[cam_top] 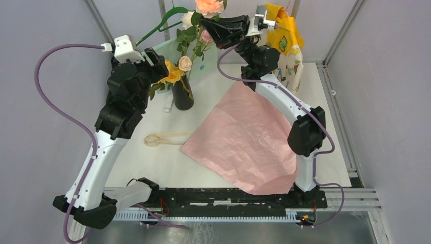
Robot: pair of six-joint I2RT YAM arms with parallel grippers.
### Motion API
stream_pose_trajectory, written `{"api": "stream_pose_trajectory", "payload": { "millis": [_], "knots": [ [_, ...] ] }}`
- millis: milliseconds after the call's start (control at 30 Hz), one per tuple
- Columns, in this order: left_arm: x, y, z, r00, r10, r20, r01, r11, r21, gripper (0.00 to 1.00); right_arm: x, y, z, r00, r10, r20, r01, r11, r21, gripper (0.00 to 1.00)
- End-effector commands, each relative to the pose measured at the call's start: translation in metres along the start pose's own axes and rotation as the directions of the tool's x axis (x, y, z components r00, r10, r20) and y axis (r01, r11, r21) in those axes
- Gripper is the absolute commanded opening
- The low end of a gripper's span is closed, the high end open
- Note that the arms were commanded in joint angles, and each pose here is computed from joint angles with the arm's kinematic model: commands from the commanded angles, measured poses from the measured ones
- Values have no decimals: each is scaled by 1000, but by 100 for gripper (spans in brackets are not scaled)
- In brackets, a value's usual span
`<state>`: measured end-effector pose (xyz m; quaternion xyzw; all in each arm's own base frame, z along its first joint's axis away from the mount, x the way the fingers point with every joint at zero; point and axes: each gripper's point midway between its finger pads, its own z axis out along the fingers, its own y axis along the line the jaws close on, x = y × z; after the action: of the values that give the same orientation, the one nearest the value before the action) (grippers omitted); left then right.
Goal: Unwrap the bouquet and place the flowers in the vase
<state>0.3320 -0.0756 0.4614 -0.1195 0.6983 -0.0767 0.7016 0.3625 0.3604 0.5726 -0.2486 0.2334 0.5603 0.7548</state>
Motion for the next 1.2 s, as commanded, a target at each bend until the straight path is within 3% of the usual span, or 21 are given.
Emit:
{"api": "stream_pose_trajectory", "payload": {
  "millis": [0,867,1167],
  "knots": [
    [-7,4,1,999,-32,42,33,999,-33,77,-16,-3,20,997,-35,62,36,999,-25,0],
    [-11,6,0,997,-24,68,26,999,-30,77,-12,-28,24,981,-103,163,93,993,67,0],
    [-6,6,3,998,-17,63,19,999,-37,77,31,-28,13,996,-41,80,36,997,63,0]
  ]
}}
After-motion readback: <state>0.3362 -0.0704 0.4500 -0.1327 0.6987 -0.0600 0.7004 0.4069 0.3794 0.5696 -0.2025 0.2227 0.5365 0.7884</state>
